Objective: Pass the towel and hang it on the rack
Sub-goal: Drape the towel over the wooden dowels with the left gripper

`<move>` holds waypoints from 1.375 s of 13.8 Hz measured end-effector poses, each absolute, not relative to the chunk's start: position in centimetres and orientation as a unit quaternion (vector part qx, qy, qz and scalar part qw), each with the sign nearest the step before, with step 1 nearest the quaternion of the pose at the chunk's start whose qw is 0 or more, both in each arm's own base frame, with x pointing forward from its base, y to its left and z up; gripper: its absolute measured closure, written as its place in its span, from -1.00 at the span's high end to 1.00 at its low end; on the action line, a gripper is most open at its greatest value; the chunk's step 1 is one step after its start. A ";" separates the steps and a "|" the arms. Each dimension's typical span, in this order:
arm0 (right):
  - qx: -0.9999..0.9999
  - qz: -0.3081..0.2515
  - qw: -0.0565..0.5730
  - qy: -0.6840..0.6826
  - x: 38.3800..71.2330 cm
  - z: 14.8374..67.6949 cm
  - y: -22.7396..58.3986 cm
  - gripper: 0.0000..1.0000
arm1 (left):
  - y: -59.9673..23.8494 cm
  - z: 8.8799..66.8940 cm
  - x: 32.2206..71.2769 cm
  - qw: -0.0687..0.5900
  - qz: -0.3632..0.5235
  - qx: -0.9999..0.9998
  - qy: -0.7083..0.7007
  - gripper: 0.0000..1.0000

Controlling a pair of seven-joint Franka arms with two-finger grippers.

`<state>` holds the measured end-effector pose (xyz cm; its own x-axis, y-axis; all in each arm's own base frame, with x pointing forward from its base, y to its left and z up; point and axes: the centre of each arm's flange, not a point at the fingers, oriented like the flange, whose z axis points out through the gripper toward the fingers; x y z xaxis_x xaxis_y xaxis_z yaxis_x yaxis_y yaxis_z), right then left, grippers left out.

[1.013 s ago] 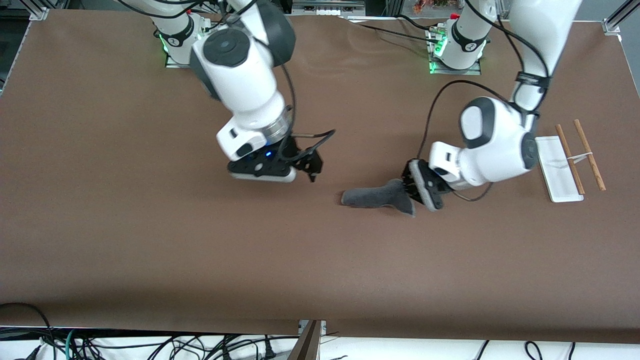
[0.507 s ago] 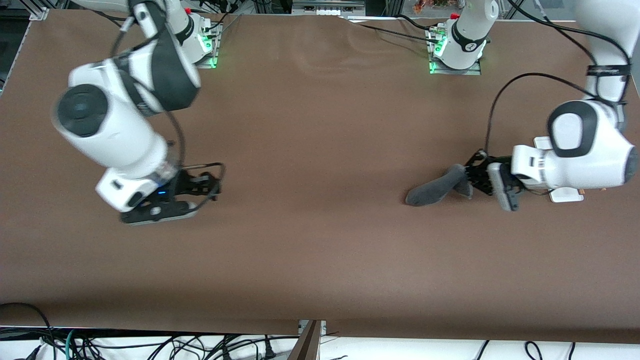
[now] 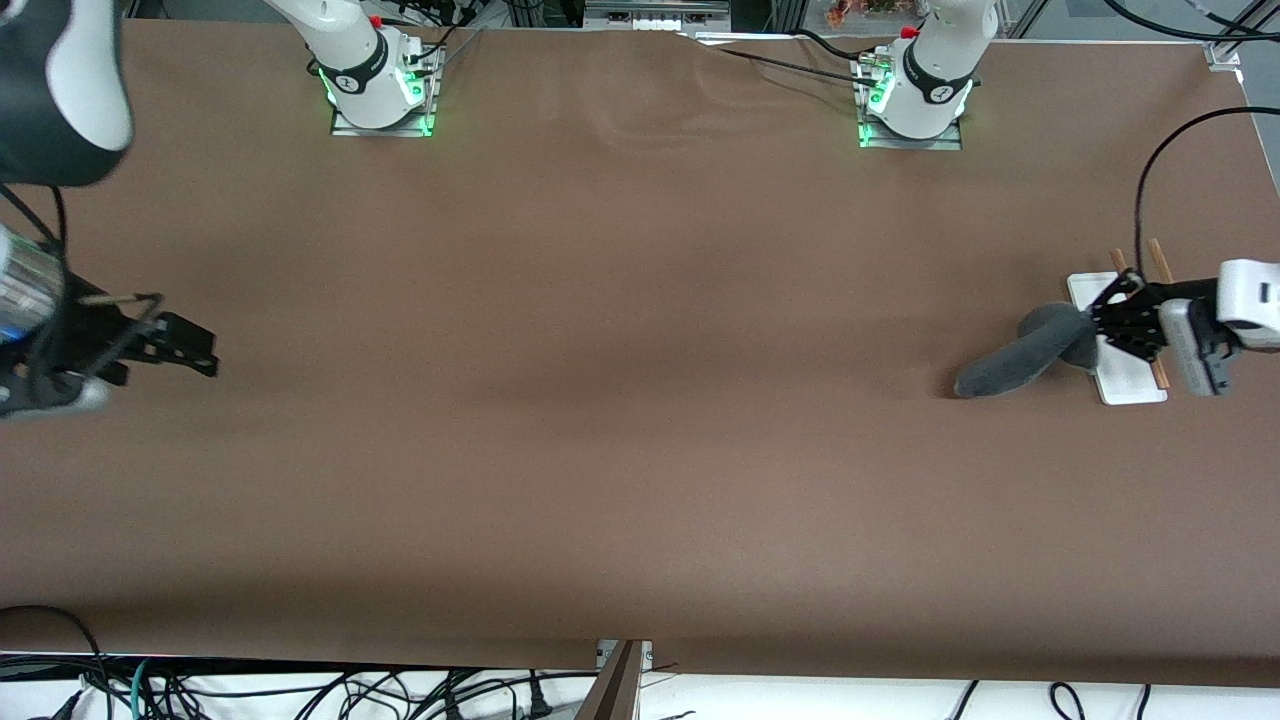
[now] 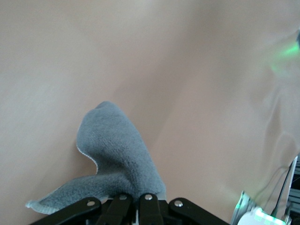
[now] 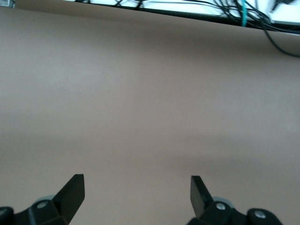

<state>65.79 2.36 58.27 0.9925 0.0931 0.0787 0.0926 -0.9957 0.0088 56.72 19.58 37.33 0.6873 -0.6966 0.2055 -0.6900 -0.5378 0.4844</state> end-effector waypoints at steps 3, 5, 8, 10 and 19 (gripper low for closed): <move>0.999 0.051 0.003 0.019 64.0 59.2 -1.3 1.00 | 26.5 37.2 53.8 0.257 0.002 0.881 -0.397 -0.95; 0.998 0.068 0.004 0.001 62.7 59.1 -3.6 1.00 | 29.8 37.5 52.3 0.244 0.005 0.880 -0.407 -0.95; 0.998 0.059 0.002 0.002 60.0 59.4 -3.5 1.00 | 32.9 36.7 51.5 0.238 0.010 0.873 -0.425 -0.95; 0.999 0.049 -0.001 0.009 58.9 59.8 -2.6 1.00 | 34.8 36.2 51.4 0.230 0.007 0.868 -0.440 -0.95; 0.999 0.028 0.001 0.018 59.0 59.4 0.2 1.00 | 41.8 32.7 49.1 0.225 0.015 0.858 -0.462 -0.95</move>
<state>58.99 0.21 59.39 0.9979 0.0352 0.0551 0.0351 -0.9994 0.0026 49.06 41.83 32.73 0.5727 -0.7858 0.2335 -0.7993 -0.4719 0.3721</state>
